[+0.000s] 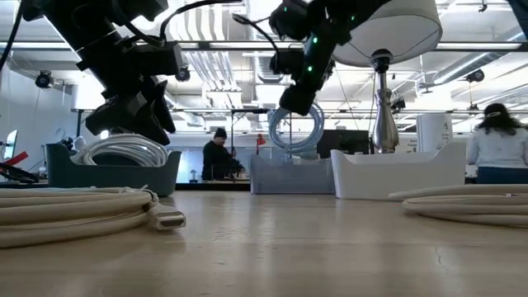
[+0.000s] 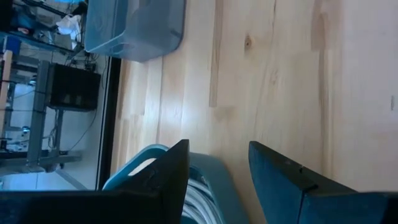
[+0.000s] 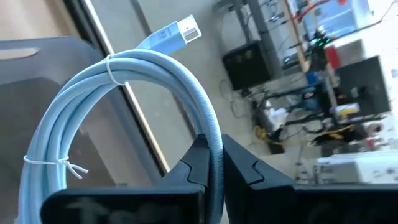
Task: Sort HDMI cables
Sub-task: Put the middle blue HDMI cable into the black bin, then put the left blue HDMI cable into the black bin
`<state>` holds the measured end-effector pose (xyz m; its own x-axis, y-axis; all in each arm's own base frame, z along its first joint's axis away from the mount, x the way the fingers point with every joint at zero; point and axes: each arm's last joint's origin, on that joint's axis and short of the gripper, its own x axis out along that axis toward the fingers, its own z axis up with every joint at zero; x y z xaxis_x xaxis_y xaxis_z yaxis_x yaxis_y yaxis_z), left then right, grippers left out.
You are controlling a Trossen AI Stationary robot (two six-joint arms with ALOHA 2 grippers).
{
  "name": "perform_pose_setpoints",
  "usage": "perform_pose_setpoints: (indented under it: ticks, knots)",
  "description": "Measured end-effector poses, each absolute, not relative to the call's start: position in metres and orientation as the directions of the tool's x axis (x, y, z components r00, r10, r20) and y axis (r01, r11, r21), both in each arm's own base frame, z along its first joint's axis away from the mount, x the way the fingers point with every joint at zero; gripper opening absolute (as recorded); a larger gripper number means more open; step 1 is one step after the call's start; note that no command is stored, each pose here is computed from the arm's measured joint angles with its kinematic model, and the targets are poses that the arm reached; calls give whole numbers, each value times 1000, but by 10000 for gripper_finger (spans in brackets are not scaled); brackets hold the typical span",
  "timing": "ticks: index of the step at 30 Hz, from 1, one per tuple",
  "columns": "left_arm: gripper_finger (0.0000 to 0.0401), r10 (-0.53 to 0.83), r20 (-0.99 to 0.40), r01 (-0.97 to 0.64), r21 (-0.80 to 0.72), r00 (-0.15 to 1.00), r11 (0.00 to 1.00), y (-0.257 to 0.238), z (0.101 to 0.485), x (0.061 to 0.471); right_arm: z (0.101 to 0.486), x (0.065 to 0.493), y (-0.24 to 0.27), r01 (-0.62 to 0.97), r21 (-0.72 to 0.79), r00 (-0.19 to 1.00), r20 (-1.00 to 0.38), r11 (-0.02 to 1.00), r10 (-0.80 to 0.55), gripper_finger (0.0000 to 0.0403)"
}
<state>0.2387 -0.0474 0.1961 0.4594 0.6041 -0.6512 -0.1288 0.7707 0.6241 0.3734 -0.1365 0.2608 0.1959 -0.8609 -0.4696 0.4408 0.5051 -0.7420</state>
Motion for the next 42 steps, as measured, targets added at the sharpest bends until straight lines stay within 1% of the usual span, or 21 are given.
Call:
perform_pose_setpoints:
  ticks: [3, 8, 13, 16, 20, 30, 34, 40, 42]
  knots:
    - [170, 600, -653, -128, 621, 461, 774, -47, 196, 239, 252, 375, -155, 430, -736, 196, -490, 524, -849, 14]
    - [170, 598, -655, -127, 619, 461, 775, -47, 196, 239, 233, 374, -179, 405, -755, 148, -502, 516, -852, 23]
    - [170, 596, -658, -124, 617, 461, 777, -48, 196, 239, 216, 377, -187, 380, -759, 125, -524, 529, -842, 26]
    - [170, 596, -658, -124, 617, 461, 777, -48, 195, 239, 212, 378, -187, 375, -759, 121, -529, 532, -840, 30]
    - [170, 595, -658, -124, 617, 461, 777, -48, 196, 239, 210, 378, -188, 362, -761, 117, -536, 539, -836, 46]
    - [170, 588, -657, -138, 604, 471, 785, -48, 196, 240, 210, 378, -188, 386, -755, 114, -532, 531, -839, 106]
    - [170, 533, -692, -118, 552, 487, 825, -50, 195, 241, 213, 379, -182, 354, -758, 101, -552, 549, -828, 121]
    - [170, 397, -777, -40, 434, 488, 900, -54, 193, 241, 215, 373, -168, 371, -726, 27, -615, 579, -788, 133]
    - [170, 347, -806, -7, 392, 480, 920, -56, 192, 240, 214, 372, -163, 355, -726, 9, -627, 588, -779, 135]
